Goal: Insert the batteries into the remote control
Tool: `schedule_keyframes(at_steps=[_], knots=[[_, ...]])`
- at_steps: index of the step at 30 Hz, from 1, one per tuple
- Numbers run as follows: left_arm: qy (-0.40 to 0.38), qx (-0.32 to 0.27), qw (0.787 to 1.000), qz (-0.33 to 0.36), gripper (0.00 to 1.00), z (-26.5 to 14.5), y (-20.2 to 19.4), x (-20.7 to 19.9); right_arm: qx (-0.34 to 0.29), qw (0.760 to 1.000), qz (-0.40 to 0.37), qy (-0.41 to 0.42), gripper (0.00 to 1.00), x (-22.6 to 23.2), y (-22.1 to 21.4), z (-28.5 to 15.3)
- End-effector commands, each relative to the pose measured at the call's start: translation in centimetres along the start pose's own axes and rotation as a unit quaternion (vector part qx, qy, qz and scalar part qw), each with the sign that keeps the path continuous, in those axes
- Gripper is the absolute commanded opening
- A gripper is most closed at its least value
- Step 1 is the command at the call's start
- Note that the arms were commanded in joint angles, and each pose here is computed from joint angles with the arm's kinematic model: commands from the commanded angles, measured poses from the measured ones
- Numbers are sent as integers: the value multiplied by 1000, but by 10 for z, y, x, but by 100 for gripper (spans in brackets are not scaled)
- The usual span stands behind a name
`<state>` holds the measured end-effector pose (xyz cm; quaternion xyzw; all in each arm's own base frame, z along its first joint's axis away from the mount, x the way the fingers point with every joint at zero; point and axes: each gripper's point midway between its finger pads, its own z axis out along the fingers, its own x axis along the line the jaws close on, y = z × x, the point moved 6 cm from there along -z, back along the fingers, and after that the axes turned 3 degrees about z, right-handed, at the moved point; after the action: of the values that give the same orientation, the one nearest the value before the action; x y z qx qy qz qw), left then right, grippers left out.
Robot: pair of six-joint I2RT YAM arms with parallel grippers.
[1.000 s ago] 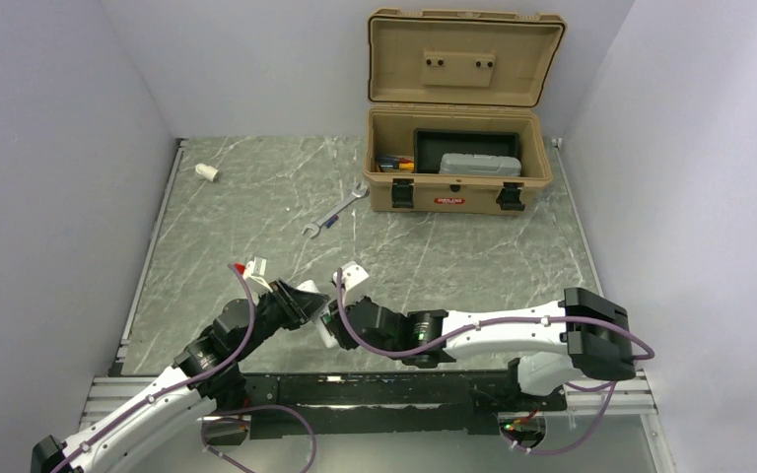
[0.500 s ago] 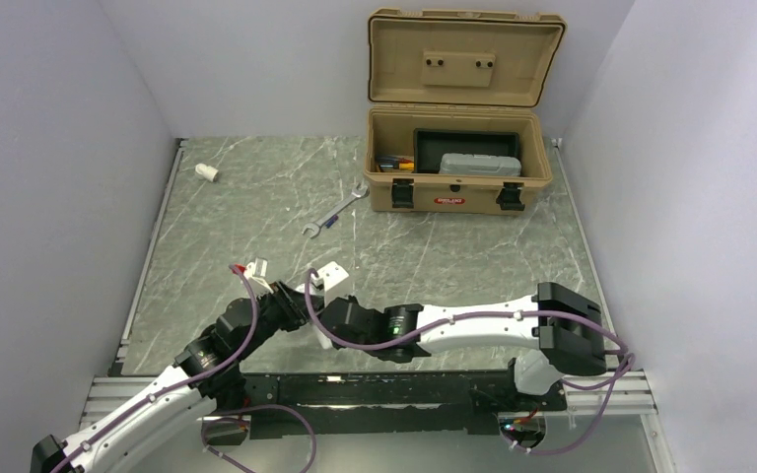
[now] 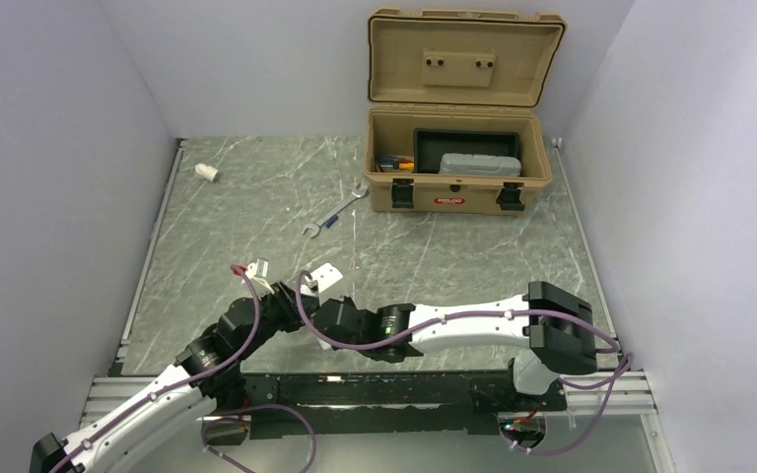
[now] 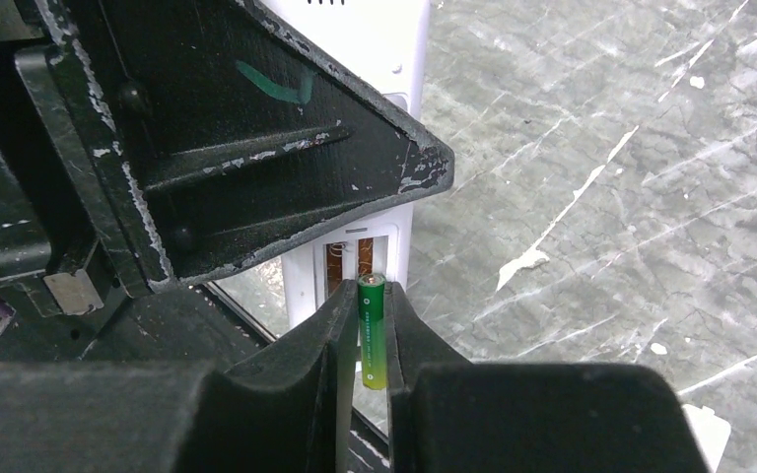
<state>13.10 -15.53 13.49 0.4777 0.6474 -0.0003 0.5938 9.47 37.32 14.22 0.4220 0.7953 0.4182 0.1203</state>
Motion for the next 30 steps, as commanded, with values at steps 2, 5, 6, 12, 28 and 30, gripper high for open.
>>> schedule_keyframes(at_steps=[2,5,6,12,28,30], knots=[[-86,-33,995,-23,0,-8,24,-45,-9,1000,12,10,6,7,5,2],[-82,-30,996,-24,0,-8,23,-42,-14,1000,18,14,2,6,7,-2],[-82,-30,996,-24,0,-8,23,-42,-20,999,21,18,1,6,10,-5],[-88,-36,995,-29,0,-10,25,-44,-72,995,47,51,0,1,28,-31],[-106,-23,993,-50,0,-7,21,-48,-213,964,89,134,0,-6,53,-65],[-108,-21,993,-50,0,-7,21,-49,-221,961,86,139,0,-5,53,-62]])
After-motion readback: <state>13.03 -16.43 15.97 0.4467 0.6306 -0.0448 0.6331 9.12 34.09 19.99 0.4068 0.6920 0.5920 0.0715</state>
